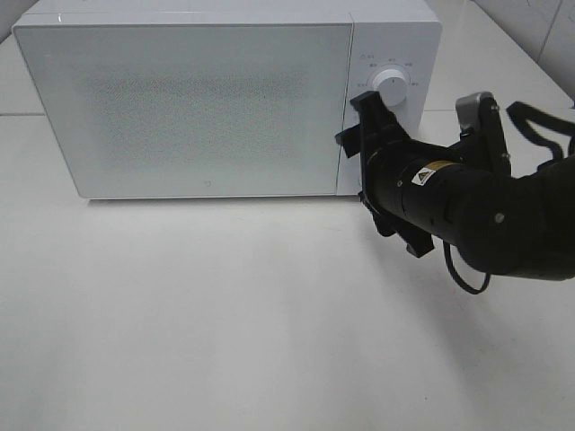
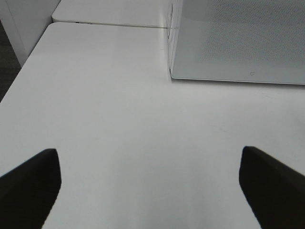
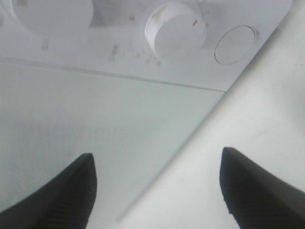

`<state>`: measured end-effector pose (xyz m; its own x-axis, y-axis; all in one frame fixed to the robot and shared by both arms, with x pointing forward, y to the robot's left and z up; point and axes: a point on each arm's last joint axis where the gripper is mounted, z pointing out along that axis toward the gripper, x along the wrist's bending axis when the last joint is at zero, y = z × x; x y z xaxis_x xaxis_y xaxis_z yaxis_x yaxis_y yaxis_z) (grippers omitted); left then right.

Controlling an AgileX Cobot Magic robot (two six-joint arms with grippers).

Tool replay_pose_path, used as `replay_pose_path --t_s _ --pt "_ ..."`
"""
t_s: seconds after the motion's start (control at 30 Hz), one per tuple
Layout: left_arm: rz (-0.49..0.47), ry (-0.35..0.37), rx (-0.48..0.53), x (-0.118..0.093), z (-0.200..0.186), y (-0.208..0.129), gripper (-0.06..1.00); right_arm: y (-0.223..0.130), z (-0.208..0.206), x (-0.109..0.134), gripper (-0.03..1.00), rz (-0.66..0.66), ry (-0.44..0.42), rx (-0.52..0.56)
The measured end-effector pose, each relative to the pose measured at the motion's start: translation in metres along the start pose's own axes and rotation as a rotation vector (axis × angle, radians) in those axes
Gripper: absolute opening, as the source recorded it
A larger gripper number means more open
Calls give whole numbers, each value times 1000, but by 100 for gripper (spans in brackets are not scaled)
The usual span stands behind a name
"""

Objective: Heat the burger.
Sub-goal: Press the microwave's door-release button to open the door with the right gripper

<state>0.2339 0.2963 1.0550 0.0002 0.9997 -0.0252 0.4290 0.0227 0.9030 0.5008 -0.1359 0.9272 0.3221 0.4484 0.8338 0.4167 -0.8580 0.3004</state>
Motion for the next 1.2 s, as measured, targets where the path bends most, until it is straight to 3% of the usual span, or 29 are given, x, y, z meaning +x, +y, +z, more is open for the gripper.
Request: replay_pose_path --t_s 0.03,0.07,0.13,0.17,0.23,0.3,0.33,0.37,0.43,0.47,0.5,0.6,0.9,1.2 --pt "0 0 0 0 0 0 95 -3 -8 3 72 -132 -34 77" --pt "0 0 0 0 0 0 95 -3 -8 3 72 -132 -34 77" --pt "0 0 0 0 0 0 95 -3 -19 6 72 -299 -70 178" --pt "0 0 0 0 0 0 95 -3 -19 6 72 -299 -70 178" --pt "0 0 0 0 0 0 95 3 -30 9 72 -446 -88 254" --pt "0 0 0 0 0 0 95 5 -34 11 72 -500 -92 282" --pt "0 0 0 0 0 0 95 10 -40 17 72 -605 -93 328" --pt "0 0 0 0 0 0 95 10 -40 17 72 -605 -93 328" --pt "0 0 0 0 0 0 95 19 -52 29 72 -751 -120 401" --pt "0 0 0 0 0 0 95 19 -52 29 72 -751 -120 401" --pt "0 0 0 0 0 0 95 24 -61 37 72 -853 -144 439" --pt "0 0 0 0 0 0 95 35 -77 51 72 -977 -194 469" --pt "0 0 0 0 0 0 95 53 -131 59 72 -1142 -290 550" --pt "0 0 0 0 0 0 95 68 -194 57 72 -1189 -296 564"
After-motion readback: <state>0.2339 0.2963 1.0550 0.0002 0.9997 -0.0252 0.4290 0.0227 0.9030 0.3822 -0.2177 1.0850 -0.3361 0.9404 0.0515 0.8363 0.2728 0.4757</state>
